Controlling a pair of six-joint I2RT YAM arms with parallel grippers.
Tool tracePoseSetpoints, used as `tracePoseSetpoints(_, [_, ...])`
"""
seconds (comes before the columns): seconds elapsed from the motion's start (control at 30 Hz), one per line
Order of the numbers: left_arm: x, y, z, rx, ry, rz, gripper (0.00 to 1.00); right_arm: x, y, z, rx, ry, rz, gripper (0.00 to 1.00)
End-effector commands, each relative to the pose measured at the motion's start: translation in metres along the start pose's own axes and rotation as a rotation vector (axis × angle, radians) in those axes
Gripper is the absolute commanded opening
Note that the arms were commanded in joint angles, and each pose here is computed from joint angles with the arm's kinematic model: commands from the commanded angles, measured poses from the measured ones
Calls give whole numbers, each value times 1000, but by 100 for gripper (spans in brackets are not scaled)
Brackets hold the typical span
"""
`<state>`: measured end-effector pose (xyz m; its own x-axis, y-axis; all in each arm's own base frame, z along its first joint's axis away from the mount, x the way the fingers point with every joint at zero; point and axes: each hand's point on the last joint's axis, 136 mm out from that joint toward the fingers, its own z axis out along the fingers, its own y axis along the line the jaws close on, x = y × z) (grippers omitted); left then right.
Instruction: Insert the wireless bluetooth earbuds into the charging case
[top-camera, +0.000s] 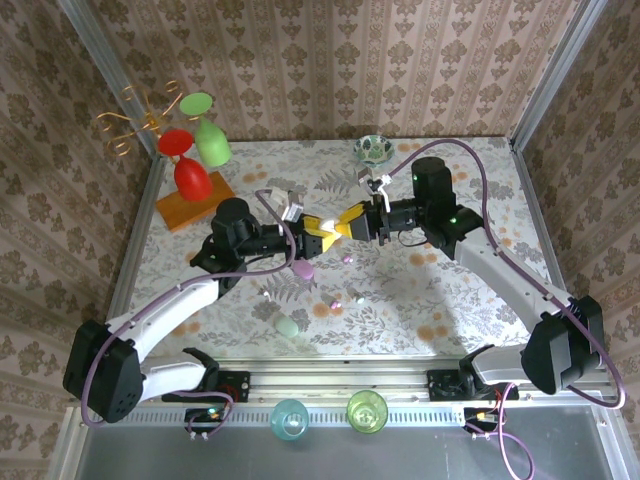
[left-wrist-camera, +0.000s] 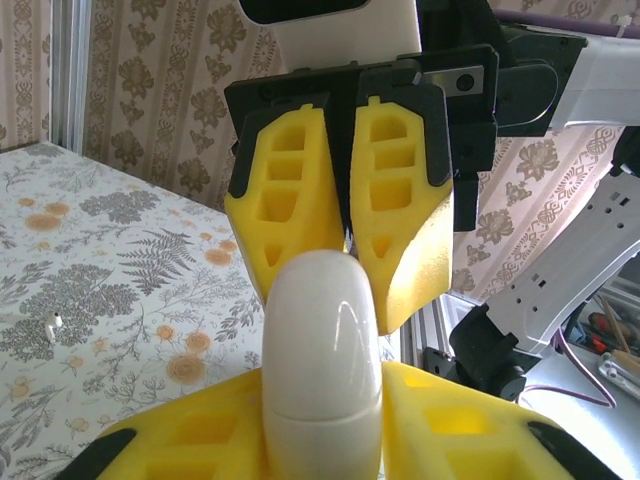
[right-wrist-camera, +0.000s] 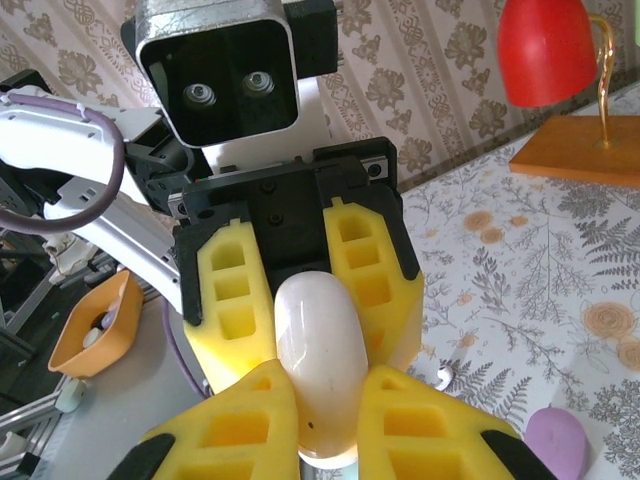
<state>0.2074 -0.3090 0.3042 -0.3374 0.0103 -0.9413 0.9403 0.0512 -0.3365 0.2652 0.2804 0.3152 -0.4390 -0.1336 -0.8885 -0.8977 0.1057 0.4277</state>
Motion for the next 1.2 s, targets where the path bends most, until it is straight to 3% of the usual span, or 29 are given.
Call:
tracePoseSetpoints(0.0, [-17, -15, 3, 63, -29, 64, 19, -7, 3, 2, -3, 5, -26, 12])
tracePoseSetpoints(0.1, [-14, -16, 3, 71, -22, 66, 0, -7, 1, 1, 11, 3, -24, 17])
tracePoseSetpoints(0.17, [-12, -18, 3, 81, -18, 77, 0, -7, -2, 1, 32, 2, -22, 27])
tracePoseSetpoints(0.23, [-10, -19, 2, 85, -12, 84, 0, -8, -8, 0, 70, -2, -22, 43])
tracePoseSetpoints(0.33, [-9, -20, 2, 91, -10, 94, 0, -9, -17, -1, 121, -10, -8, 52])
tracePoseSetpoints(1.17, [1, -19, 1, 92, -10, 158, 0, -27, -32, -14, 228, -73, 10, 71])
